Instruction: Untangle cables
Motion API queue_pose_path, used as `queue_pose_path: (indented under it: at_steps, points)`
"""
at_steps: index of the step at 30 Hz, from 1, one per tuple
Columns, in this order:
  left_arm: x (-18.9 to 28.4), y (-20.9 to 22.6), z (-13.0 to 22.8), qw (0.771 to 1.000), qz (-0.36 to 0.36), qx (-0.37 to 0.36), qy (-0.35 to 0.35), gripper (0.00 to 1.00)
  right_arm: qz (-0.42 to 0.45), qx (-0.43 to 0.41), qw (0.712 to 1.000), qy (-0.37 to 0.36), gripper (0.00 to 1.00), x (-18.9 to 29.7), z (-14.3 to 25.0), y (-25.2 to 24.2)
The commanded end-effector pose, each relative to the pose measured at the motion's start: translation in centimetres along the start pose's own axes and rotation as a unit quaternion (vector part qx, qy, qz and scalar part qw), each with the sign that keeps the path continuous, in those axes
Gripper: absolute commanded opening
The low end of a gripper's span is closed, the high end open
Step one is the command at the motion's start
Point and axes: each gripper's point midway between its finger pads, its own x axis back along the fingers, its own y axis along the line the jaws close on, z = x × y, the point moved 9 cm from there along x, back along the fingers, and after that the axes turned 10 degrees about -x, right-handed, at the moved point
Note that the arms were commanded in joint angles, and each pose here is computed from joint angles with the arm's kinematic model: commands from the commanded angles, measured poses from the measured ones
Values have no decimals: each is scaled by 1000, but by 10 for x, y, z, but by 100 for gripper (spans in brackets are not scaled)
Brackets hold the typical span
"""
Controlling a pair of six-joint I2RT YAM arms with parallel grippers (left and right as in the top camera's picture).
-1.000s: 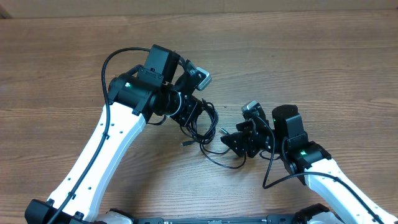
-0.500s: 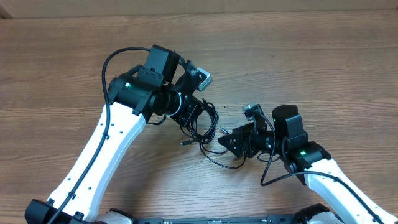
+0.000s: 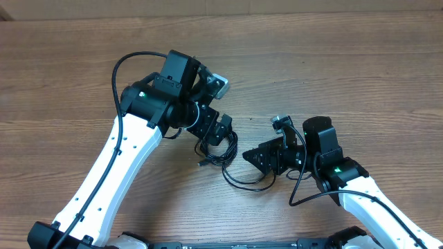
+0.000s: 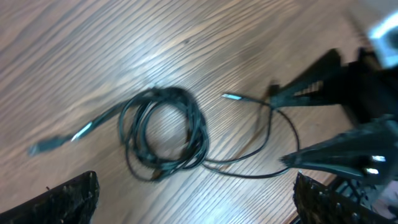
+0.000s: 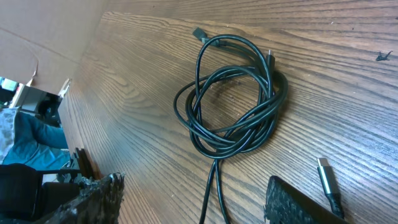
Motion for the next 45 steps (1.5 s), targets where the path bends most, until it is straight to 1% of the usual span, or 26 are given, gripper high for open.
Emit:
queue_pose_path:
  at_steps: [1, 5, 8, 9, 11, 16, 24, 28, 32, 35, 36, 40, 45]
  points:
    - [4, 8, 3, 996, -46, 80, 13, 100, -9, 3, 1000, -4, 71, 1, -4, 4]
    - [-6, 11, 14, 989, -54, 130, 34, 100, 9, -22, 1000, -13, 71, 1, -5, 1]
    - [-23, 13, 29, 985, -53, 154, 62, 100, 21, -34, 999, -20, 71, 1, -6, -1]
    - [-36, 14, 42, 978, -52, 183, 80, 100, 21, -34, 999, -20, 72, 1, -6, -1]
    - [-50, 16, 53, 971, -53, 212, 92, 100, 21, -34, 999, -20, 72, 1, -6, -1]
    - [-76, 19, 74, 957, -58, 267, 99, 100, 21, -34, 999, -20, 72, 1, -6, -1]
    - [-104, 22, 100, 951, -60, 284, 104, 100, 21, -34, 999, -20, 72, 1, -6, -1]
    - [-112, 24, 104, 951, -61, 287, 94, 100, 21, -34, 999, -20, 72, 1, -6, -1]
    - [-115, 28, 100, 953, -71, 285, 70, 100, 21, -34, 999, -20, 72, 1, -6, -1]
    - [-114, 37, 98, 944, -126, 299, 53, 100, 21, -34, 999, -20, 72, 1, -6, -1]
    - [-114, 38, 98, 943, -133, 300, 52, 99, 21, -34, 999, -20, 72, 1, -6, -1]
    - [-113, 39, 98, 940, -140, 308, 49, 100, 21, -34, 999, -20, 72, 1, -6, -1]
    - [-114, 41, 93, 942, -140, 305, 32, 100, 26, -34, 999, -23, 72, 1, -7, -2]
